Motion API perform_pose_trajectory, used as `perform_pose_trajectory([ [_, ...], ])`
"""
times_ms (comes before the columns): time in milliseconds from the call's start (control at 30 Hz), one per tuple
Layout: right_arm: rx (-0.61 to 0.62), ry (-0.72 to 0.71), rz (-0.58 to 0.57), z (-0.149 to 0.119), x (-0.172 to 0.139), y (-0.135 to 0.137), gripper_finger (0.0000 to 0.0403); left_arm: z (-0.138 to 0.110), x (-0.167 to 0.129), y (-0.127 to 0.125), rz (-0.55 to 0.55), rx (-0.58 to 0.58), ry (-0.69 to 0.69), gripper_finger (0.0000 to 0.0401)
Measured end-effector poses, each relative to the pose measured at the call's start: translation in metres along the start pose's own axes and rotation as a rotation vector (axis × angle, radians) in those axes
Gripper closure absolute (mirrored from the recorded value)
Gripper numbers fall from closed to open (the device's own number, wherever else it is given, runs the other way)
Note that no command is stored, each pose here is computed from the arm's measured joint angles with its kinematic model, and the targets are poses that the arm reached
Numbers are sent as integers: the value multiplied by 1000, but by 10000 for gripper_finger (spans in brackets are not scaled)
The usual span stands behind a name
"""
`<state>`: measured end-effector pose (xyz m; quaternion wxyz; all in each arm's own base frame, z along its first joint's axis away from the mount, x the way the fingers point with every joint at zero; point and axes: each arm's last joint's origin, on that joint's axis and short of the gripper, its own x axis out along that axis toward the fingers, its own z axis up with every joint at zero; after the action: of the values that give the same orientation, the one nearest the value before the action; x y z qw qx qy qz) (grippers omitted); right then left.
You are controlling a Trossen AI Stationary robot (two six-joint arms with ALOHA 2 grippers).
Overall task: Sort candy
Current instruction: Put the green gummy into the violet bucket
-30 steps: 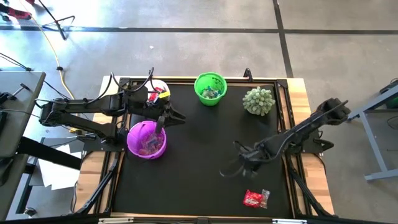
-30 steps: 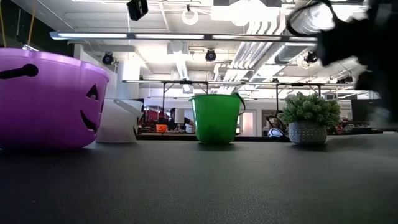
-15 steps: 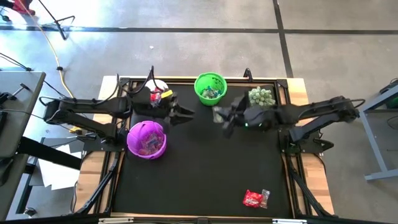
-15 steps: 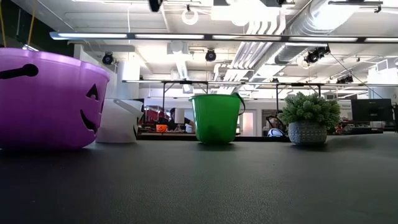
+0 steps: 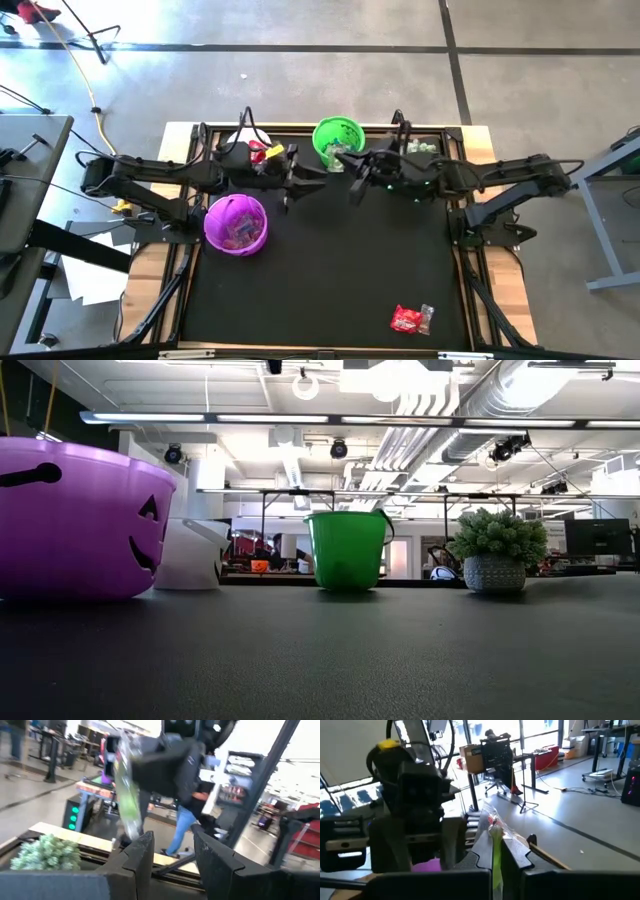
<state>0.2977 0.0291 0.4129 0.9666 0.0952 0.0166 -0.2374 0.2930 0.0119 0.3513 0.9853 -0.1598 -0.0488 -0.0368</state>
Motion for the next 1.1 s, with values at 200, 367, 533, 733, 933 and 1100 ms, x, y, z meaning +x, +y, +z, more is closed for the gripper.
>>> perform_pose_trajectory([
  [200, 7, 1, 40, -12, 17, 11, 402, 1, 0, 1, 40, 29, -19, 272],
  [367, 22, -15, 76, -17, 25, 17, 402, 1, 0, 1, 36, 29, -16, 272],
  [533, 34, -20, 90, -18, 27, 18, 402, 1, 0, 1, 29, 29, -13, 306],
  [733, 45, -28, 100, -17, 26, 19, 402, 1, 0, 1, 30, 26, -12, 394],
  [933, 61, -28, 100, -17, 26, 19, 374, 0, 0, 0, 28, 18, -10, 400],
  [1100, 80, -26, 103, -17, 25, 20, 310, -1, 0, -3, 17, 17, -6, 401],
])
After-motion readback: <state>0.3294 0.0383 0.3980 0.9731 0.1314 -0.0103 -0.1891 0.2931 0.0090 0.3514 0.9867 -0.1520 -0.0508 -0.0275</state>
